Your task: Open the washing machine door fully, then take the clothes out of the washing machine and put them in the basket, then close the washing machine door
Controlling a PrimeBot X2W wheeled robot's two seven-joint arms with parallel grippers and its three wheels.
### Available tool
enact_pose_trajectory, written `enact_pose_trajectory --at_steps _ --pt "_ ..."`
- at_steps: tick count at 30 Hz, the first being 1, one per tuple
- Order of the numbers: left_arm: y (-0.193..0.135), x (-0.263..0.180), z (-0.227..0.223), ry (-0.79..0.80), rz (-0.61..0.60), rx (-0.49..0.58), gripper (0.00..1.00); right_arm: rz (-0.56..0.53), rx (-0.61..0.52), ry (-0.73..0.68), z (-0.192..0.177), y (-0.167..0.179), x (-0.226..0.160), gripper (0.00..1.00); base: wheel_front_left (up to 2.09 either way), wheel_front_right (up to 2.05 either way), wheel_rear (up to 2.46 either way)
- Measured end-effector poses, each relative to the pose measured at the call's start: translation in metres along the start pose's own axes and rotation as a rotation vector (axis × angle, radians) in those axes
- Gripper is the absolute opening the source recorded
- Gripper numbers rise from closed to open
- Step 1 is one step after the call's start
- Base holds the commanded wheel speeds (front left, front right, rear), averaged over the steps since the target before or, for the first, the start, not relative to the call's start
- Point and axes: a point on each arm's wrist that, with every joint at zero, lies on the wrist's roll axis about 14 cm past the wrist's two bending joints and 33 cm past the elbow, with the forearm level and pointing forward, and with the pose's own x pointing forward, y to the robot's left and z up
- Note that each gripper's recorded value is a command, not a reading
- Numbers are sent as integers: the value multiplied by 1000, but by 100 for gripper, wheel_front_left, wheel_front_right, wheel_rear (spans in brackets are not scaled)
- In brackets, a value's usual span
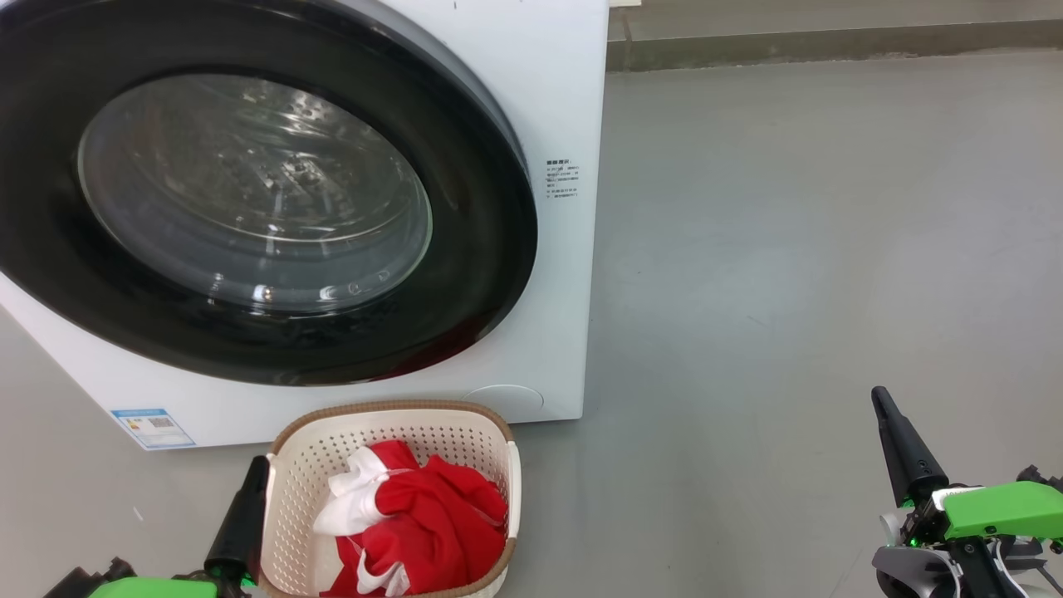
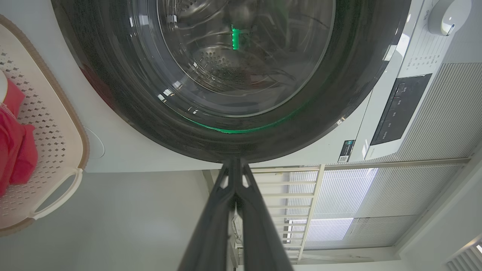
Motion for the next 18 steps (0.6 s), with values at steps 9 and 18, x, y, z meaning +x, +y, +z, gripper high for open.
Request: enact_pose_trajectory --at_steps 9,18 --pt "0 0 0 0 0 0 0 0 0 -1 0 0 0 0 0 0 0" --pt "0 0 0 0 0 0 0 0 1 -1 0 0 0 0 0 0 0"
